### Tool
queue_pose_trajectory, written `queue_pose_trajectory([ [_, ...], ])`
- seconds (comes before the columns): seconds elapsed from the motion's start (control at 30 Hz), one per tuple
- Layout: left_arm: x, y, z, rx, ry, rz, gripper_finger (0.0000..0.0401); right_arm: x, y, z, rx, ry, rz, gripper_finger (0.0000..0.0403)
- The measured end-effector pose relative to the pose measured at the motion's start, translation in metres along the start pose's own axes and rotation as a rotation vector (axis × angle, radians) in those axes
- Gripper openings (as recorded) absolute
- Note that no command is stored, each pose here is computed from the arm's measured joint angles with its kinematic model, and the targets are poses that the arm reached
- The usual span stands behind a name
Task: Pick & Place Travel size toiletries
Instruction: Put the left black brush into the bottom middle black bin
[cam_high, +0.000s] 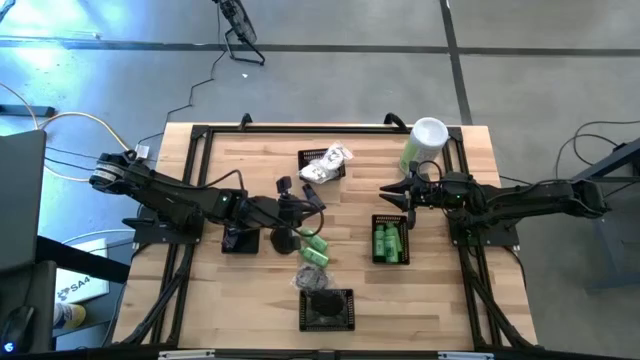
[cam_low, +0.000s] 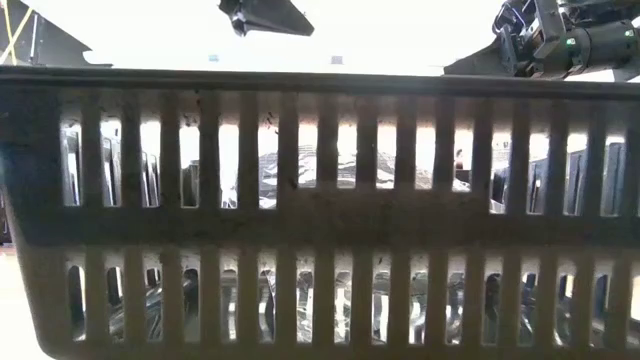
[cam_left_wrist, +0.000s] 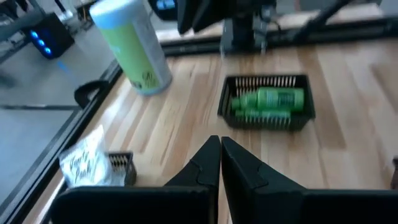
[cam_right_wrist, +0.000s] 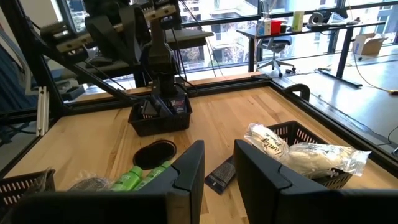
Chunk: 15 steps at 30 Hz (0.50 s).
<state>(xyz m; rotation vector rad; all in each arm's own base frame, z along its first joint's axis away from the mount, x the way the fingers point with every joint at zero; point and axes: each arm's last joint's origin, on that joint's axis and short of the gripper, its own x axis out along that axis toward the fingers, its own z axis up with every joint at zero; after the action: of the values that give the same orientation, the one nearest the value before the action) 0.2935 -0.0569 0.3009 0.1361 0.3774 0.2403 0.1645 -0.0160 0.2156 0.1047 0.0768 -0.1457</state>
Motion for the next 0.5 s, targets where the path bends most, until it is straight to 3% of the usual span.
queue_pose_trajectory([
  [0.5,0.0,0.0,0.0014,-0.007,-0.013,0.0,0.001,0.0,0.0001,0.0,0.0,0.0,0.001,0.0079],
])
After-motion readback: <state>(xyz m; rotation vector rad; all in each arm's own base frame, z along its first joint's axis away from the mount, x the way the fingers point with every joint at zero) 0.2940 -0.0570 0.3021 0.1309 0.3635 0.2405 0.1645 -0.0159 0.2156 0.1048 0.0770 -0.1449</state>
